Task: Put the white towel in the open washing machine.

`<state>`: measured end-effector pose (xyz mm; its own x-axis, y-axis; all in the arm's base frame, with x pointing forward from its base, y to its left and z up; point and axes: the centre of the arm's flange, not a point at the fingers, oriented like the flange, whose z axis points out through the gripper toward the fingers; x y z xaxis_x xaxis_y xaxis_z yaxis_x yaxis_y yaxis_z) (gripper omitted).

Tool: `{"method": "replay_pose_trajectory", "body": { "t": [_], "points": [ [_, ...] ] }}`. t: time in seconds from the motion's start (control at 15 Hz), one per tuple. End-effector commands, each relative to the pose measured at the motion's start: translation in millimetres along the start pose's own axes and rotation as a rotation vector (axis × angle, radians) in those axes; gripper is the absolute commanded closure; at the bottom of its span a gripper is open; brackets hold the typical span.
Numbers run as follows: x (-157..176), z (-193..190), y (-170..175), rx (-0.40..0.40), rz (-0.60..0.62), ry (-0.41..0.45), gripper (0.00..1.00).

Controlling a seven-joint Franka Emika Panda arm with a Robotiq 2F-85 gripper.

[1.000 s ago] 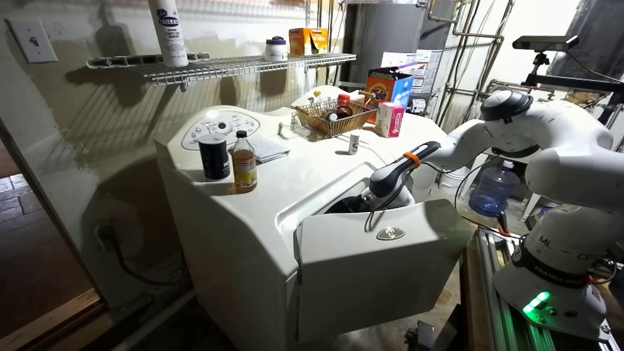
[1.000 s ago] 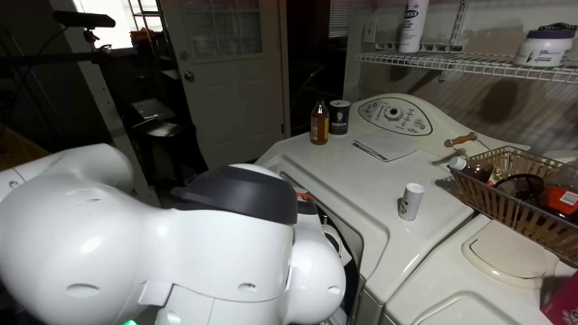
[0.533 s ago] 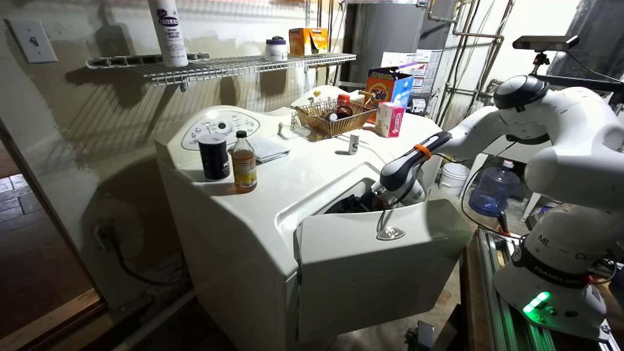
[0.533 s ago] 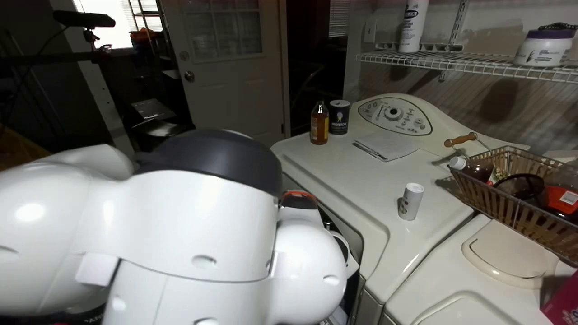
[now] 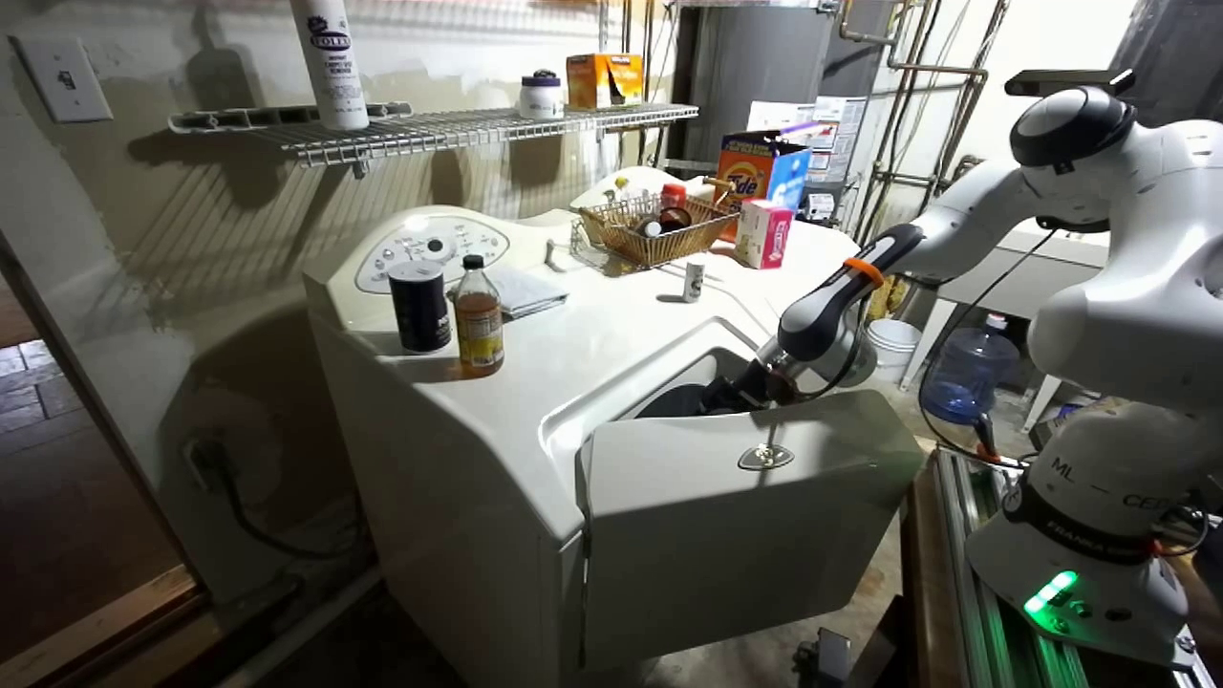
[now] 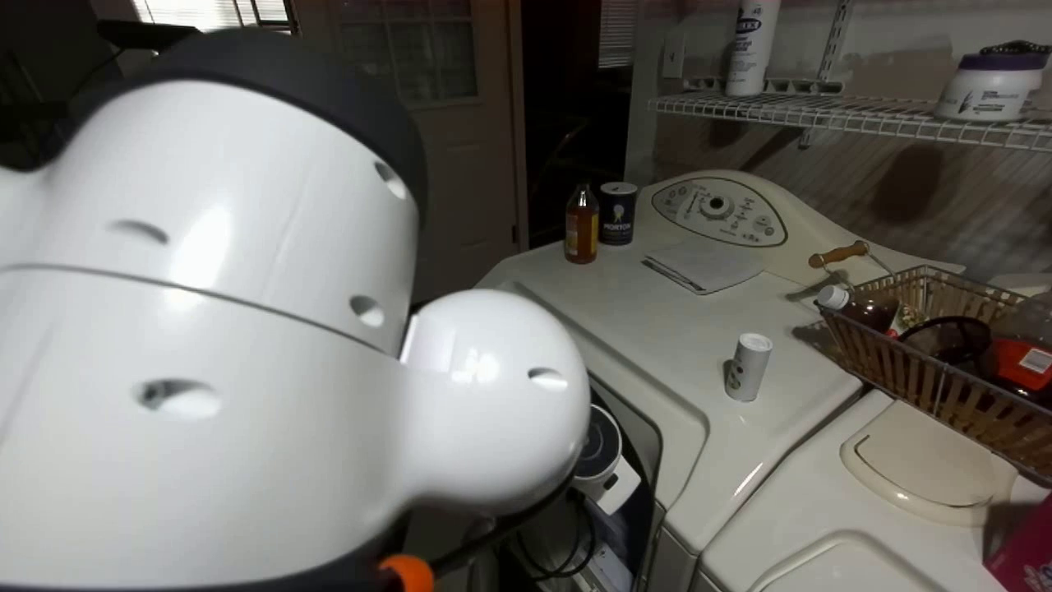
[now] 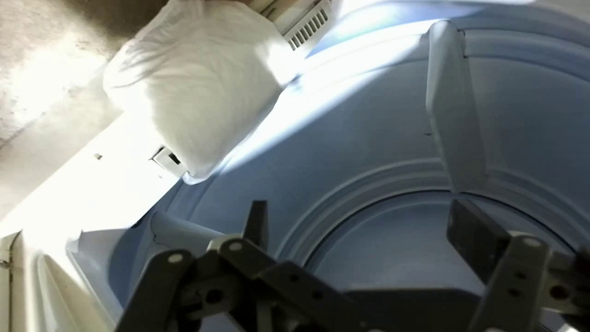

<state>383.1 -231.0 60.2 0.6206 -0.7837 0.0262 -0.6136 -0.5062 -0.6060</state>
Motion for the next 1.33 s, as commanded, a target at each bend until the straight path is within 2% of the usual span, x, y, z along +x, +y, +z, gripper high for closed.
{"method": "replay_pose_trajectory", "body": {
  "t": [0.0, 0.07, 0.4, 0.73, 1.07, 1.27],
  "points": [
    [-20, -41, -10, -0.058, -0.06, -0.037, 0.0],
    [-23, -47, -13, -0.07, -0.08, -0.058, 0.0],
    [-27, -76, -47, -0.158, -0.204, -0.012, 0.0],
    [-39, -103, -92, -0.322, -0.321, 0.01, 0.0],
    [-47, -133, -156, -0.447, -0.46, 0.047, 0.0],
    [-50, -146, -201, -0.532, -0.545, -0.012, 0.0]
  ]
}}
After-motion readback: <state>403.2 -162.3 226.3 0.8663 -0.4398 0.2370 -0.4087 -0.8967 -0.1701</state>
